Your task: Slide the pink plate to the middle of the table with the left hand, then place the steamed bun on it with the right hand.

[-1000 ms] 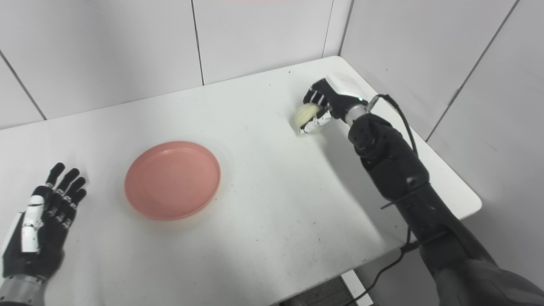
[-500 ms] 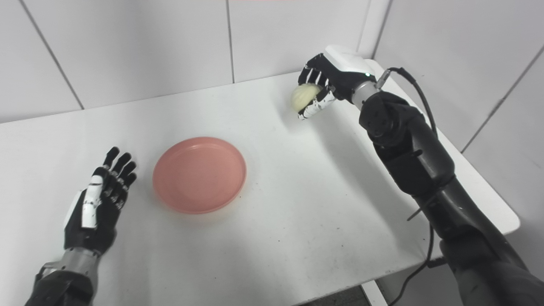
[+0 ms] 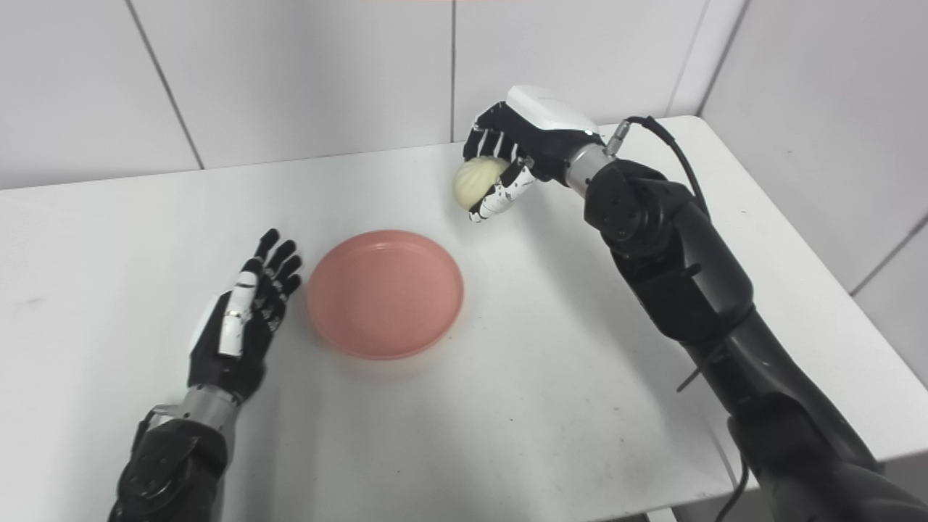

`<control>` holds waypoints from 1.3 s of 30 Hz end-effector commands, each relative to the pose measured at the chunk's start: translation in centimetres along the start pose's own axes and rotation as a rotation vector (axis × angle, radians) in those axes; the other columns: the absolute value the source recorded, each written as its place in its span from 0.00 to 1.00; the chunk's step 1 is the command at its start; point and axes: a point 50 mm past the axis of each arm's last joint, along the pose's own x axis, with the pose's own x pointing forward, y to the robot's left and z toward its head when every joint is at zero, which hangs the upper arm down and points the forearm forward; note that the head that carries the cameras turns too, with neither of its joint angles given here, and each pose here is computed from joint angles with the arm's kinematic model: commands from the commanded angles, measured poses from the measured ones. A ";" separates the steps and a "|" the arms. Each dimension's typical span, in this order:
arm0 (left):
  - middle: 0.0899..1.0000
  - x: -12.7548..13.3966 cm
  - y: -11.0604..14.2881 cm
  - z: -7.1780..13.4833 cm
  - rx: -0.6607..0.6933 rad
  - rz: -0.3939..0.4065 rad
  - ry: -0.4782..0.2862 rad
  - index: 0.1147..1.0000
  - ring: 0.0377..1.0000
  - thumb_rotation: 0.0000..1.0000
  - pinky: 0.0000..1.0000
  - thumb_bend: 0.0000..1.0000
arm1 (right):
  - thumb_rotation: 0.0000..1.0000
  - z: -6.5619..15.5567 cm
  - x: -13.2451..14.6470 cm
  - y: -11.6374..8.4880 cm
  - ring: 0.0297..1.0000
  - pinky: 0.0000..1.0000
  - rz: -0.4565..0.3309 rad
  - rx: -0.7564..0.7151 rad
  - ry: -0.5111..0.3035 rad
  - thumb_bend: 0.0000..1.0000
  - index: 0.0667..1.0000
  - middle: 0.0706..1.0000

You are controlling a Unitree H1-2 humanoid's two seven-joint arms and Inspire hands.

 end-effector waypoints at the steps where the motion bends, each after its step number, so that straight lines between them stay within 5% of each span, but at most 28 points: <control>1: 0.98 -1.4 -0.3 -3.6 -0.022 0.025 0.171 0.97 0.98 1.00 1.00 0.37 | 0.12 2.3 0.3 -2.0 0.41 0.37 -0.049 -0.041 -0.079 0.50 0.45 0.46; 19: 0.98 -0.4 -1.7 -3.4 0.036 0.008 0.166 0.96 0.98 1.00 1.00 0.39 | 0.12 7.3 2.4 2.9 0.45 0.40 0.082 -0.041 -0.166 0.50 0.45 0.49; 39: 0.98 -0.2 -2.2 -3.2 0.049 -0.006 0.159 0.97 0.98 1.00 1.00 0.39 | 0.12 6.7 4.7 7.4 0.43 0.37 0.195 -0.087 -0.140 0.50 0.45 0.48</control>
